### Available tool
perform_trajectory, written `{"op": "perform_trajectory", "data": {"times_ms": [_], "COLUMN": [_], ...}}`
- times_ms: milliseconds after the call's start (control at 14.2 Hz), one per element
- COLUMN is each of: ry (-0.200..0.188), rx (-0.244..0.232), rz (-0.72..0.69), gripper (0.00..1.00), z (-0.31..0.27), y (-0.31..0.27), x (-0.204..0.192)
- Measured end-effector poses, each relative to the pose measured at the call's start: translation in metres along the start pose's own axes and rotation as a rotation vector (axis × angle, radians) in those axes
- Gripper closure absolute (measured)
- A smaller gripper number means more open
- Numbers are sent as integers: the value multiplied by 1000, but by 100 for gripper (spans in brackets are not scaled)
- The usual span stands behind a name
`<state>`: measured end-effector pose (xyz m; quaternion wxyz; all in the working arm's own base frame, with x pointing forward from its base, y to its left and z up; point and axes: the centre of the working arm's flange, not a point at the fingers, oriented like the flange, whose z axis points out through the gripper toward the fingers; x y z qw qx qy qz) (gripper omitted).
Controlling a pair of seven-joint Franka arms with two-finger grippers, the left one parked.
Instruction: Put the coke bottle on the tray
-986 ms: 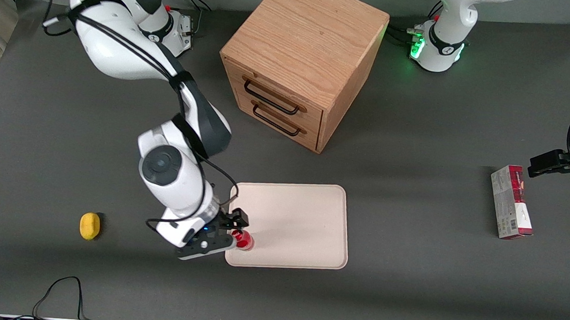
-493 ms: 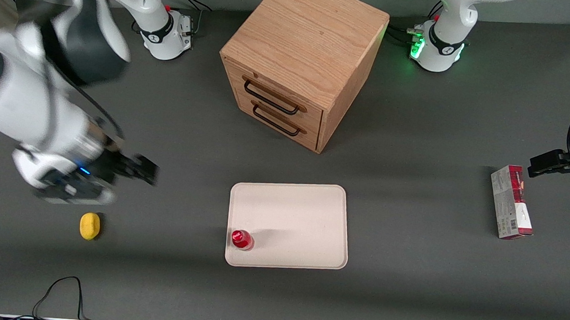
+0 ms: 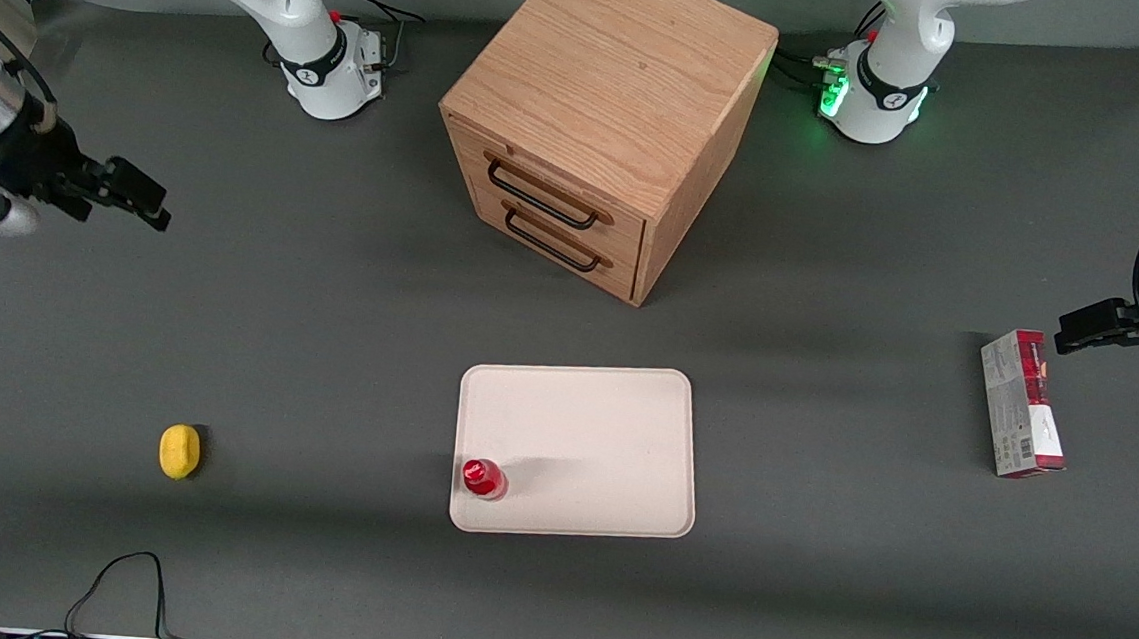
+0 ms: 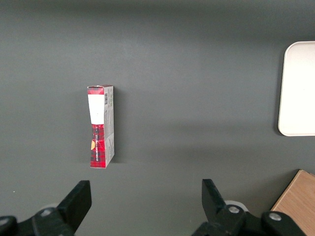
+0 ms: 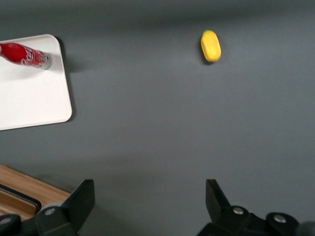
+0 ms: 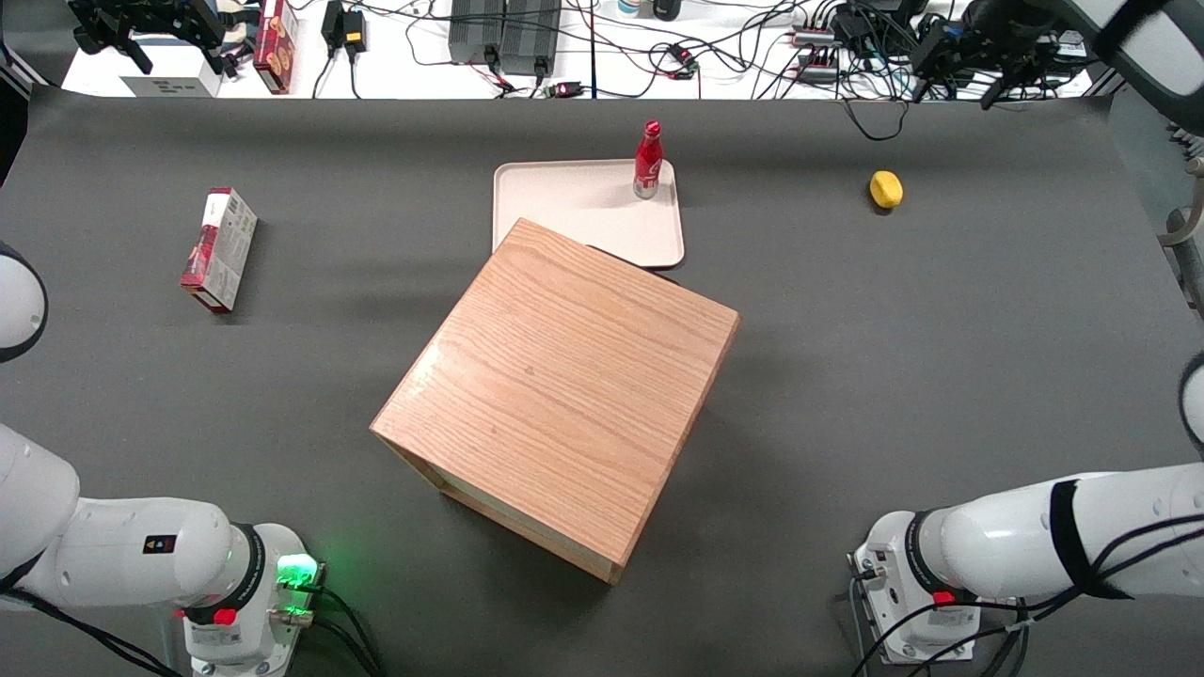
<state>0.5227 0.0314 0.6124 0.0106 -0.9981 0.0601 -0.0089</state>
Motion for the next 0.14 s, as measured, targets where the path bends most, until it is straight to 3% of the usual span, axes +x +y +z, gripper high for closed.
{"op": "perform_trajectory", "data": {"times_ms": [141], "ry": [-6], "rx": [2], "rz": [2], "gripper": [0], "z": [3], "y": [8], "x": [-4]}}
